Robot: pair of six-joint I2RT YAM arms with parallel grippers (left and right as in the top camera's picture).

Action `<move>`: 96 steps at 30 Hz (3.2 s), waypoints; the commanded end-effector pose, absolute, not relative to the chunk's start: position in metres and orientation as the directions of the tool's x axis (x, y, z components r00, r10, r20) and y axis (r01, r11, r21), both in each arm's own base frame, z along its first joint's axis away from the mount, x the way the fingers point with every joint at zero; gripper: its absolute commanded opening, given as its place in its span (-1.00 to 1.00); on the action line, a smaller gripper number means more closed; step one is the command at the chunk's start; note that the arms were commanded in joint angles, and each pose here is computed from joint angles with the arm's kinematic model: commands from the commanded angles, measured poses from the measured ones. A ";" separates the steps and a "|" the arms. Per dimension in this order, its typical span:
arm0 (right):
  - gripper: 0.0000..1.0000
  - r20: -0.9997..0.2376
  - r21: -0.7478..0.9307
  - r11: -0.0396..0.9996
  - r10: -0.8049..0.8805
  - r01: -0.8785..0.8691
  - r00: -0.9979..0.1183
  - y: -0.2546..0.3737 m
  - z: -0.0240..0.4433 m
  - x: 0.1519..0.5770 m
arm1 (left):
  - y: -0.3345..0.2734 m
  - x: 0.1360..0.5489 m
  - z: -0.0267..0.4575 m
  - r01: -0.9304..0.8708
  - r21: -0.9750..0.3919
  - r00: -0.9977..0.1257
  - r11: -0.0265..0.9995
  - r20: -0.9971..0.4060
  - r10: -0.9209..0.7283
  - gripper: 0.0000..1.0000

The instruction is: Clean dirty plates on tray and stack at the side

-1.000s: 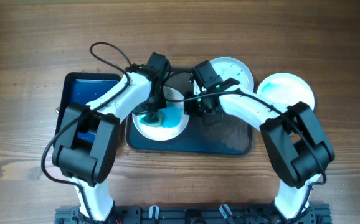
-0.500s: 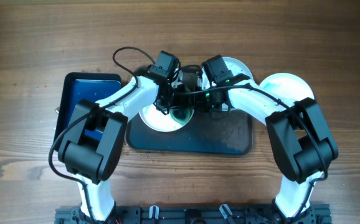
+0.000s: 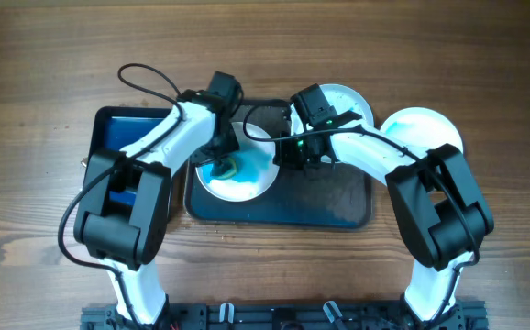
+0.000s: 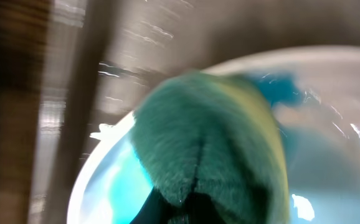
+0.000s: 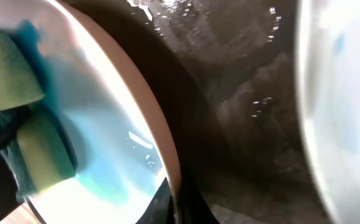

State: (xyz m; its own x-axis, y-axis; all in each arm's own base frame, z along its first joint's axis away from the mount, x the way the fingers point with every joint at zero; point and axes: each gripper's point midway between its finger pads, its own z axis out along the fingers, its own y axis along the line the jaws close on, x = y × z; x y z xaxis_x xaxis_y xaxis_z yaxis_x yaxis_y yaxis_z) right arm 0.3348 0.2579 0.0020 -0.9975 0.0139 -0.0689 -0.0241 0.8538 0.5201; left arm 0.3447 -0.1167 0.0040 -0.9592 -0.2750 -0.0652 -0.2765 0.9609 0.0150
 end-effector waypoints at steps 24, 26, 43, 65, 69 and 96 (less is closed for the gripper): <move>-0.91 -0.061 0.515 0.857 0.000 -0.031 -0.998 0.254 -0.002 0.333 | -0.105 0.388 0.112 -0.247 -0.221 -0.952 0.943 -0.128 -0.279 -0.92; -0.91 -0.093 0.507 0.858 -0.036 -0.078 -0.995 0.252 0.008 0.332 | -0.104 0.382 0.120 -0.247 -0.221 -0.951 0.943 -0.131 -0.279 -0.92; -0.91 -0.718 -0.529 0.847 -0.412 0.054 -0.561 0.177 0.206 0.311 | -0.102 0.389 0.122 -0.246 -0.221 -0.945 0.944 -0.161 -0.284 -0.92; -0.91 -0.664 -0.505 0.845 -0.511 -0.177 -0.545 0.226 0.189 0.284 | -0.101 0.389 0.122 -0.246 -0.217 -0.945 0.945 -0.163 -0.284 -0.92; -0.92 -0.577 -0.265 0.908 -0.418 -0.324 -0.701 0.233 0.151 0.283 | -0.100 0.389 0.122 -0.247 -0.215 -0.944 0.945 -0.165 -0.284 -0.92; -0.86 -0.221 0.147 0.682 0.729 0.716 -0.649 -0.126 0.049 0.296 | -0.102 0.391 0.122 -0.245 -0.217 -0.942 0.945 -0.175 -0.285 -0.92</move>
State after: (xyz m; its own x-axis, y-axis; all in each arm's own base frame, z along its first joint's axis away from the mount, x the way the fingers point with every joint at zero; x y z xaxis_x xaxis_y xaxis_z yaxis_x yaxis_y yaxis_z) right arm 0.2974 -0.1294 0.0619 -0.6496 0.7202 -0.2434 0.7103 0.6891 0.1433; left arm 0.3863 -0.1021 0.1127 -0.9526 -0.2657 -0.1484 -0.2333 0.9506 -0.2045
